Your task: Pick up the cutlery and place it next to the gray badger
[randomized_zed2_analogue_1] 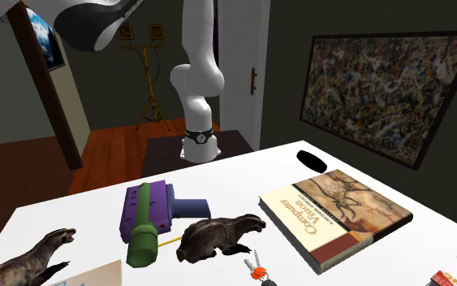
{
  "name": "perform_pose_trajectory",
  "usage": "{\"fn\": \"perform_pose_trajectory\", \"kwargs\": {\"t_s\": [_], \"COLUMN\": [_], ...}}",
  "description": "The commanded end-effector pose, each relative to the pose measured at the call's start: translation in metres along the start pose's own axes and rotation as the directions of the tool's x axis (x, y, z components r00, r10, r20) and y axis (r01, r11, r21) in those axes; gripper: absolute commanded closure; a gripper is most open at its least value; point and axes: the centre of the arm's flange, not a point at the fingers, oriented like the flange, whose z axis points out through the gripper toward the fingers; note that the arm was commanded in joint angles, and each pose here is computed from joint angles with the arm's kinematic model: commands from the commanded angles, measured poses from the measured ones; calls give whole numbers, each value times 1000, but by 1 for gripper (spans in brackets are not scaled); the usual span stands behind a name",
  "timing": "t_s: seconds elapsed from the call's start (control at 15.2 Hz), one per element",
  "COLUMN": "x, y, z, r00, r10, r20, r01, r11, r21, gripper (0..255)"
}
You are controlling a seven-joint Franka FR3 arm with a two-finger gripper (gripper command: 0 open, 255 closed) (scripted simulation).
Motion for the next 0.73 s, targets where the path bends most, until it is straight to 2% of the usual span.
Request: {"fn": "perform_pose_trajectory", "kwargs": {"t_s": [0.0,0.66], "x": [-9,-50], "y": [0,1], "z": [6,38], "r00": [1000,1000], "r10": [0,0], "r20": [0,0], "r01": [0,0], "r11": [1000,1000], "r21": [0,0], "gripper": [255,255]}}
